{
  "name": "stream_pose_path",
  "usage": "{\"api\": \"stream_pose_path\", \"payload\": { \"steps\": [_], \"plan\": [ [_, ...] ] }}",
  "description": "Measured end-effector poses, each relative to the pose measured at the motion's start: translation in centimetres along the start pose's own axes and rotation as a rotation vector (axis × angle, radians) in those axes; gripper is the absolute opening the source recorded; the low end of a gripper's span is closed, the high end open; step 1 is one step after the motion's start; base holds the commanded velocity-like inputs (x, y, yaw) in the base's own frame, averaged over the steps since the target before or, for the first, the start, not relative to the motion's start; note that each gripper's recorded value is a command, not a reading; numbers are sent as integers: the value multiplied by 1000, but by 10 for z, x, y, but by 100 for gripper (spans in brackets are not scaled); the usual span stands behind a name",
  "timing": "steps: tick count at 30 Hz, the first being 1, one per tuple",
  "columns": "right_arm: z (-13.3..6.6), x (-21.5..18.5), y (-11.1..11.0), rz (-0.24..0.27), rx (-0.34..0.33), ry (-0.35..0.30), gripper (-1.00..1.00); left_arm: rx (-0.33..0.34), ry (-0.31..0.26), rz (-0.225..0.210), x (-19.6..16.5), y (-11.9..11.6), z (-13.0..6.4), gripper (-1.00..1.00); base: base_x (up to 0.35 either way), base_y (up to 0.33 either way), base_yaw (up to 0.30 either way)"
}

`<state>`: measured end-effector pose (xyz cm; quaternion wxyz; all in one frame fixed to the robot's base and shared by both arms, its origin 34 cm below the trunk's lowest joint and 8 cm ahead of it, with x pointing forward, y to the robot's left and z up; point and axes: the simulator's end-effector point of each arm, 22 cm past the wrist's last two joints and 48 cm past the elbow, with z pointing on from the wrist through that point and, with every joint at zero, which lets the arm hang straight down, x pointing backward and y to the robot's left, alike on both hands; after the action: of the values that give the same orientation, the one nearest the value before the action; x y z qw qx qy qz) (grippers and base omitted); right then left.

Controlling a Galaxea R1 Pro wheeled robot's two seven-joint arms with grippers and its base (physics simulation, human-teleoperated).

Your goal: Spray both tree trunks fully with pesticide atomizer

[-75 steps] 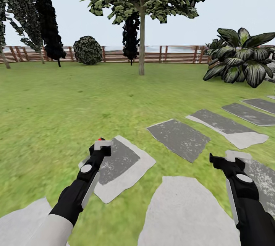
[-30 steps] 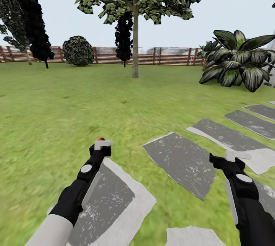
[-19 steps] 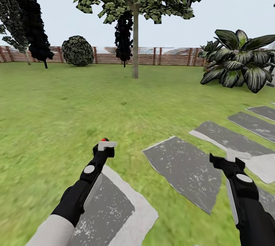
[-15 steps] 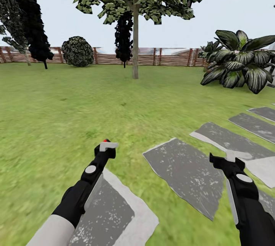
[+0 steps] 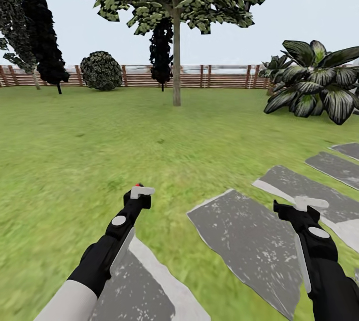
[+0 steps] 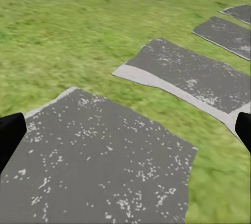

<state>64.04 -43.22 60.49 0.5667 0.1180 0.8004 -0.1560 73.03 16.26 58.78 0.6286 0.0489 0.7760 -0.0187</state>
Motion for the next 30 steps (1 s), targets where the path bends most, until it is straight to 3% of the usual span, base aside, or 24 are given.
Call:
{"api": "stream_pose_path", "payload": {
  "steps": [17,22,30],
  "plan": [
    [0,0,0,1,0,0,100,0,14,-3,6,1,0,-100,336,0,0],
    [0,0,0,1,0,0,100,-8,93,11,45,5,2,-100,334,0,0],
    [0,0,0,1,0,0,100,-15,113,17,54,10,2,-100,336,0,0]
  ]
}}
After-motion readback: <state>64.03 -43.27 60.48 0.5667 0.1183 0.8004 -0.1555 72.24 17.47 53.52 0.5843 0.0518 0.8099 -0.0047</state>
